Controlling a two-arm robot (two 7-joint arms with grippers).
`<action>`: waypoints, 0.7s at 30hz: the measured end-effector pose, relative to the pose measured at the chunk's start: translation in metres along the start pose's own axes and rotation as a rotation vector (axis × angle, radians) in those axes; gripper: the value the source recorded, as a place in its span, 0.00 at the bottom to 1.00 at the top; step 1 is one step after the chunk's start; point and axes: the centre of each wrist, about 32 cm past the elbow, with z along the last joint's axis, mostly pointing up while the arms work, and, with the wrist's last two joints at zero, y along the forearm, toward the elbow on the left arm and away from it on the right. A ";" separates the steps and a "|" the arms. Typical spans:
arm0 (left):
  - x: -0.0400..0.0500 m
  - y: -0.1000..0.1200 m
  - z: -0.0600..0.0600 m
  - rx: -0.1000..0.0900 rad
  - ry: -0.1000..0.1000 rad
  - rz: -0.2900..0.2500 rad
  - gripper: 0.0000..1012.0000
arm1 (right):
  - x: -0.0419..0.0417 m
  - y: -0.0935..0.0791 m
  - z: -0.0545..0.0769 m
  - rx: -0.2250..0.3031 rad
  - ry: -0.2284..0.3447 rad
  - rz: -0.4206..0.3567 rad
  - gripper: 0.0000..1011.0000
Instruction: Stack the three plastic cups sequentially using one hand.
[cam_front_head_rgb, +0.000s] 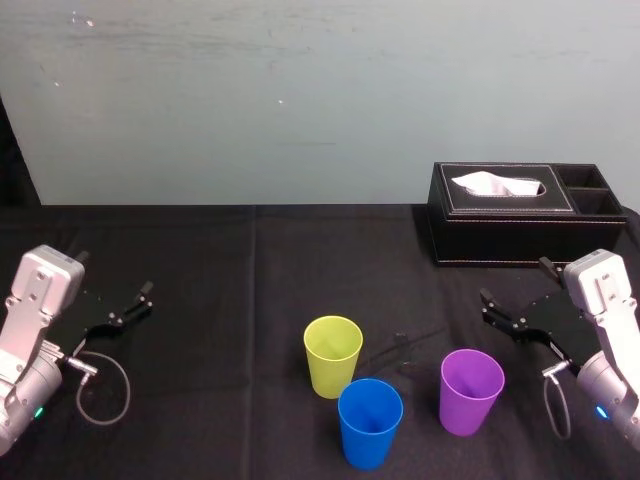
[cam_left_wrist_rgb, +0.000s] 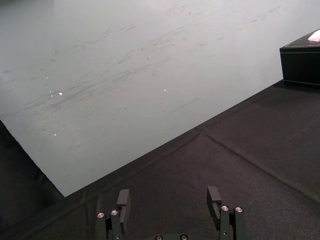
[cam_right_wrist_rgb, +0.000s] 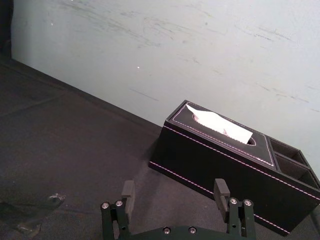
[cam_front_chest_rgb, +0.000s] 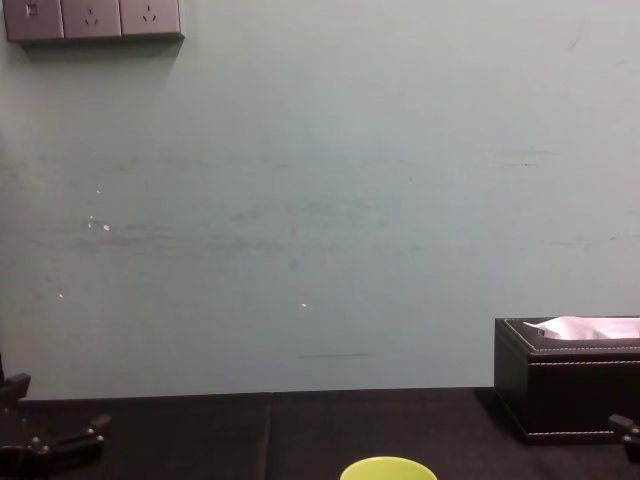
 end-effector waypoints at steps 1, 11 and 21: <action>0.0000 0.000 0.000 0.000 0.000 0.000 0.99 | 0.0000 0.000 0.000 0.000 0.000 0.000 0.99; 0.0000 0.000 0.000 0.000 0.000 0.000 0.99 | 0.0000 0.000 0.000 0.000 0.000 0.000 0.99; 0.0000 0.000 0.000 0.000 0.000 0.000 0.99 | 0.0000 0.000 0.000 0.000 0.000 0.000 0.99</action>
